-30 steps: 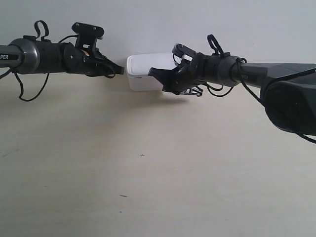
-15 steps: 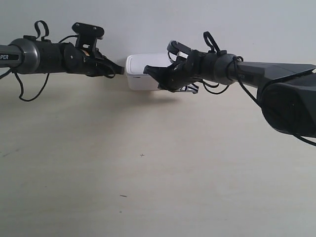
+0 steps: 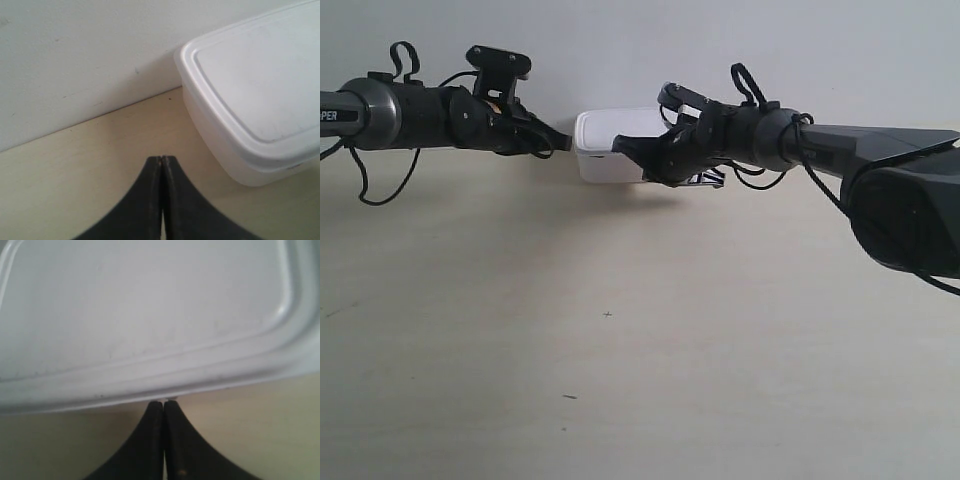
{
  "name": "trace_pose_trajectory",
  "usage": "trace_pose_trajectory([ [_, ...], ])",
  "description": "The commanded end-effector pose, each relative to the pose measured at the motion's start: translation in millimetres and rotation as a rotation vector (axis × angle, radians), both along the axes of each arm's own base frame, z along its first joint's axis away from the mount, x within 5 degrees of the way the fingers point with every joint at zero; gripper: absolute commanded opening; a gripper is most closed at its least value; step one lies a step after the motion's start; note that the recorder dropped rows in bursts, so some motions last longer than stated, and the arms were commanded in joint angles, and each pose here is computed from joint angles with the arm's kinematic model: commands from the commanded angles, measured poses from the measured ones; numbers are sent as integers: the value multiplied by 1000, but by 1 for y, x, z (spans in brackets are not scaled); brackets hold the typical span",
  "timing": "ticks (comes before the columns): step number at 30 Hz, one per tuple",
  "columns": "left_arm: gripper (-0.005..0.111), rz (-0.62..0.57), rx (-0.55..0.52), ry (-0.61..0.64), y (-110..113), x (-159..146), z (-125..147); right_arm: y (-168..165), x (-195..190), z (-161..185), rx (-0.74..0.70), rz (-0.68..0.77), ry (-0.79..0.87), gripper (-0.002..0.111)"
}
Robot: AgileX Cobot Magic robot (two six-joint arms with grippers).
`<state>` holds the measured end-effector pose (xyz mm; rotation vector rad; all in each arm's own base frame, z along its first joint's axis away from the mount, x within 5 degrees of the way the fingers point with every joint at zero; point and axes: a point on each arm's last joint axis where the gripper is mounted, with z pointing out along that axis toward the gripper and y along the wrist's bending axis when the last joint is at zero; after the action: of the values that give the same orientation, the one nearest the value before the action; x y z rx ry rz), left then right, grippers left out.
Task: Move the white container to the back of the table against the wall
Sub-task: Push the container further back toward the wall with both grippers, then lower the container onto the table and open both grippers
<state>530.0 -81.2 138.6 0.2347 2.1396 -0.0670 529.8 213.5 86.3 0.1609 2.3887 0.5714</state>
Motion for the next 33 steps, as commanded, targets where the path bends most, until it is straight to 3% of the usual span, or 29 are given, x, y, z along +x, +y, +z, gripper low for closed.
trace_pose_trajectory([
  [1, 0, 4, -3, -13, 1, 0, 6, -13, 11, 25, -28, -9, -110, 0],
  [12, 0, 3, -3, -12, 1, 0, 6, -31, 7, 44, -147, 87, -55, 0],
  [33, 0, -9, 7, 29, 1, -2, 2, -30, 5, 48, -147, 105, -33, 0],
])
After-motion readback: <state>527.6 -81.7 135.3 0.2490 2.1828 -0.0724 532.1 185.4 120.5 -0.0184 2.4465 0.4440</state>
